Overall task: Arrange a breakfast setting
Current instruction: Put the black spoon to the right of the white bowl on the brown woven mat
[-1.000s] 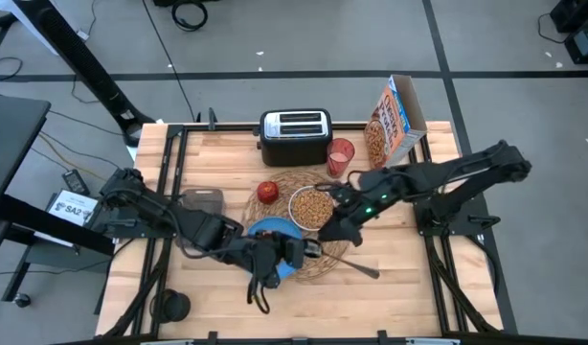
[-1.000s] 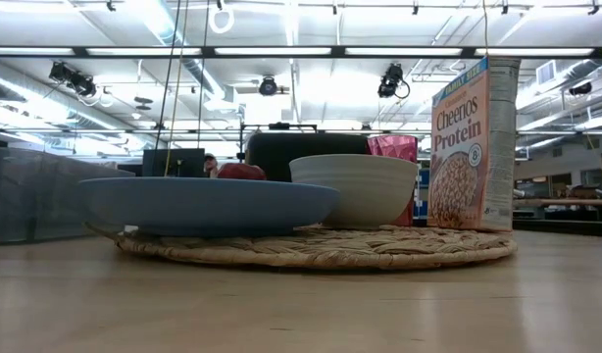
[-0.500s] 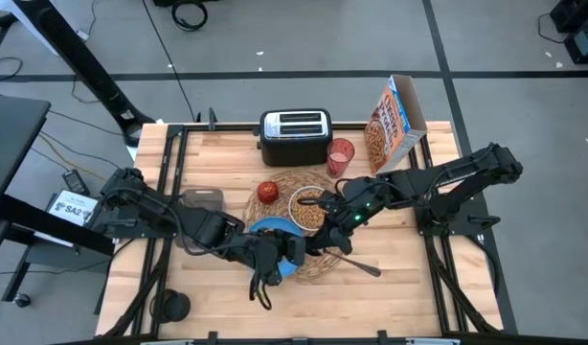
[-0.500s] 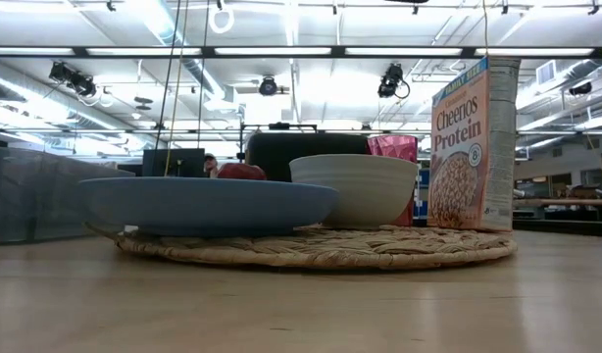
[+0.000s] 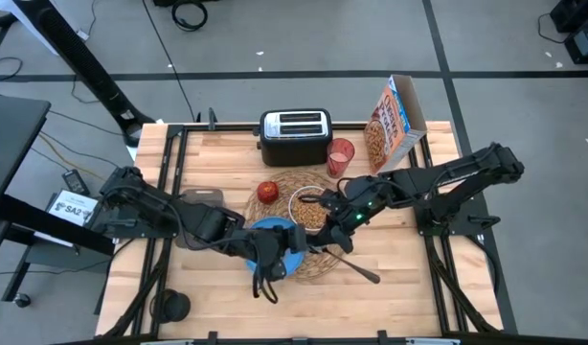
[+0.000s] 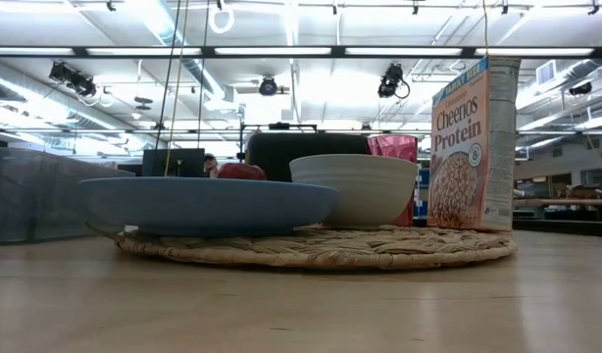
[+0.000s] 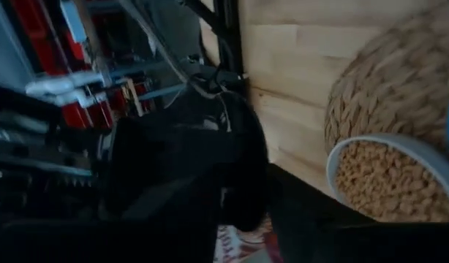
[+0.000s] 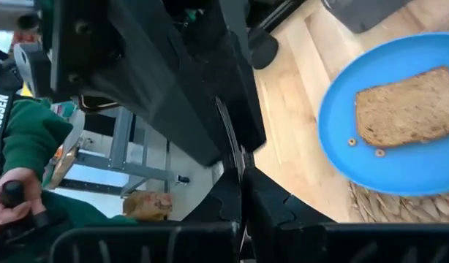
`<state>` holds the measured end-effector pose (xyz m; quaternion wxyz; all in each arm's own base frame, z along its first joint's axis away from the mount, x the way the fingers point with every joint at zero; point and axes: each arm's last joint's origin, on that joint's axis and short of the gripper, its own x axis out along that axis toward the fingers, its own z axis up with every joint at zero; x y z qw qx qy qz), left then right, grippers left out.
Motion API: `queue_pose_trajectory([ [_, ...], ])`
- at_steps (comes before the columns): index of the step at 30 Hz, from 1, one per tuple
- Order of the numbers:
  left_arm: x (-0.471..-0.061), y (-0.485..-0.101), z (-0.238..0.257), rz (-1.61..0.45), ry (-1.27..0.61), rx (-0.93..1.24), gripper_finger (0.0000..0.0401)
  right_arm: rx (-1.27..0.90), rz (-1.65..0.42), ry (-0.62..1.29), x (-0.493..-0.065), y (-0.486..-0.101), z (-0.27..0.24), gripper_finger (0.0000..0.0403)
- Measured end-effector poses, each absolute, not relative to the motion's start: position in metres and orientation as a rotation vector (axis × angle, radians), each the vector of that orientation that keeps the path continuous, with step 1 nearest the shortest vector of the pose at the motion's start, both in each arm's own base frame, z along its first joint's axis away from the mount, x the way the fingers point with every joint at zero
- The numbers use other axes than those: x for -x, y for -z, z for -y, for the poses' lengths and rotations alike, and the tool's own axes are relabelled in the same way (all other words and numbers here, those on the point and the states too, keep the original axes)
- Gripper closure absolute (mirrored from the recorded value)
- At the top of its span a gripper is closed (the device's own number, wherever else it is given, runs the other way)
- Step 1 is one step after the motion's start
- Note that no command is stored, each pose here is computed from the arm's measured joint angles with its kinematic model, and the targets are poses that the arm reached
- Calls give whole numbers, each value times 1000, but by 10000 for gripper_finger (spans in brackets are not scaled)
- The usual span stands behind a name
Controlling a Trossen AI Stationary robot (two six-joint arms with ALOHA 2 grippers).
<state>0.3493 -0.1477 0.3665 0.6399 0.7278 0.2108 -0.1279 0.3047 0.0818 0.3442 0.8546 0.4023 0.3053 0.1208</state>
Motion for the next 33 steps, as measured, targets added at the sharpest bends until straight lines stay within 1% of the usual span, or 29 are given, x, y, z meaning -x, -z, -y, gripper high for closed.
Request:
queue_pose_trajectory([
  [3,-344,-368,146,-508,280,-1573,255,-855,-641,-219,-297,-349,-78,393],
  [5,-338,-371,142,-543,261,-1480,230,-860,-640,-159,-286,-354,-74,393],
  [8,-320,-371,136,-671,220,-1276,199,-894,-666,-14,-265,-359,-70,393],
  [10,-306,-369,129,-783,168,-1101,188,-920,-726,133,-250,-355,-69,393],
  [14,-283,-365,118,-956,12,-728,188,-950,-847,441,-228,-338,-72,393],
  [16,-276,-363,116,-1007,-51,-563,194,-943,-858,581,-223,-330,-74,393],
  [19,-273,-361,114,-1034,-138,-401,203,-925,-853,716,-224,-310,-75,393],
  [25,-270,-361,122,-1016,-199,-228,215,-952,-842,826,-221,-251,-72,393],
  [33,-260,-361,140,-988,-231,-103,219,-1027,-657,843,-219,-180,-57,393],
])
